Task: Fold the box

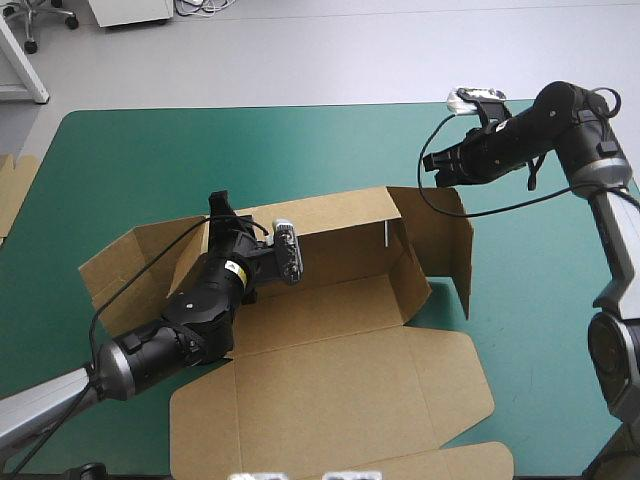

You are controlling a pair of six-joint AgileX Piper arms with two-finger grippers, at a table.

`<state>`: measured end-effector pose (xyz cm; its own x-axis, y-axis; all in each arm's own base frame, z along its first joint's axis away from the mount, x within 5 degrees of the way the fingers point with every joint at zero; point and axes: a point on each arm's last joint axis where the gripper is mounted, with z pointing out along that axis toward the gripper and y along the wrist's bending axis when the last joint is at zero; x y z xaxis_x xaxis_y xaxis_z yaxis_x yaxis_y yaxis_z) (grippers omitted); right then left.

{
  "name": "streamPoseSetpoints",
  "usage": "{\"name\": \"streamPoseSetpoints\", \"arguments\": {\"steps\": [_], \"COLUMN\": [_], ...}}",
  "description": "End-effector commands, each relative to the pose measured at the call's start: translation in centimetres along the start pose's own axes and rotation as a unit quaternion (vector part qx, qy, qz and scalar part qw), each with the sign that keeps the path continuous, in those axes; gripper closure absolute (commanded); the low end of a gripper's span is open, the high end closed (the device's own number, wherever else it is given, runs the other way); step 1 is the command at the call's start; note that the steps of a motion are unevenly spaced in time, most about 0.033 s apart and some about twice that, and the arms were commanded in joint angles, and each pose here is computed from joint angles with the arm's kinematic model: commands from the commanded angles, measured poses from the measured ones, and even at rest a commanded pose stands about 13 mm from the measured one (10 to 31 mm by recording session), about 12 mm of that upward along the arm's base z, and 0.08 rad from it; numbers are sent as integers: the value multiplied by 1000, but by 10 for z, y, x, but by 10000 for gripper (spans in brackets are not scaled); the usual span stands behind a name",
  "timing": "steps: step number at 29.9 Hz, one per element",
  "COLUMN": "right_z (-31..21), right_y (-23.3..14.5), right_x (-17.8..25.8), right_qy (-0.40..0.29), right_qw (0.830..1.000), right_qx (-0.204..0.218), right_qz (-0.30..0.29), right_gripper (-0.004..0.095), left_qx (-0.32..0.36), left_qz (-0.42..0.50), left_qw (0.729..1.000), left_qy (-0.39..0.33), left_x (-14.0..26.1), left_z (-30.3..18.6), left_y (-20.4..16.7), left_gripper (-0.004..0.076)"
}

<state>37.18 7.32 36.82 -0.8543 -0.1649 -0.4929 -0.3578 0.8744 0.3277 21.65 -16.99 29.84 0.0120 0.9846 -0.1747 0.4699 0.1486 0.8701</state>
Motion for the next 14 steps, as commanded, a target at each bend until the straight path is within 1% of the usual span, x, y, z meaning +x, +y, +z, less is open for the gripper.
{"name": "streamPoseSetpoints", "arguments": {"steps": [1, 6, 10, 14], "right_z": [-23, -17, -20, -29], "right_y": [9, 12, 16, 22], "right_x": [9, 22, 28, 28], "right_qy": [-16, -3, -3, -17], "right_qw": [1000, 999, 999, 997], "right_qx": [-4, -32, -42, -48], "right_qz": [-9, -15, -30, -51], "right_gripper": [925, 926, 925, 913], "left_qx": [-3, -2, -2, -2], "left_qz": [-30, -33, -43, -43], "left_qw": [999, 999, 999, 999], "left_qy": [-14, -17, -17, -17], "left_x": [-2, -3, -3, -3], "left_z": [-7, -7, -7, -7], "left_y": [6, 6, 6, 6], "left_gripper": [734, 734, 734, 734]}}
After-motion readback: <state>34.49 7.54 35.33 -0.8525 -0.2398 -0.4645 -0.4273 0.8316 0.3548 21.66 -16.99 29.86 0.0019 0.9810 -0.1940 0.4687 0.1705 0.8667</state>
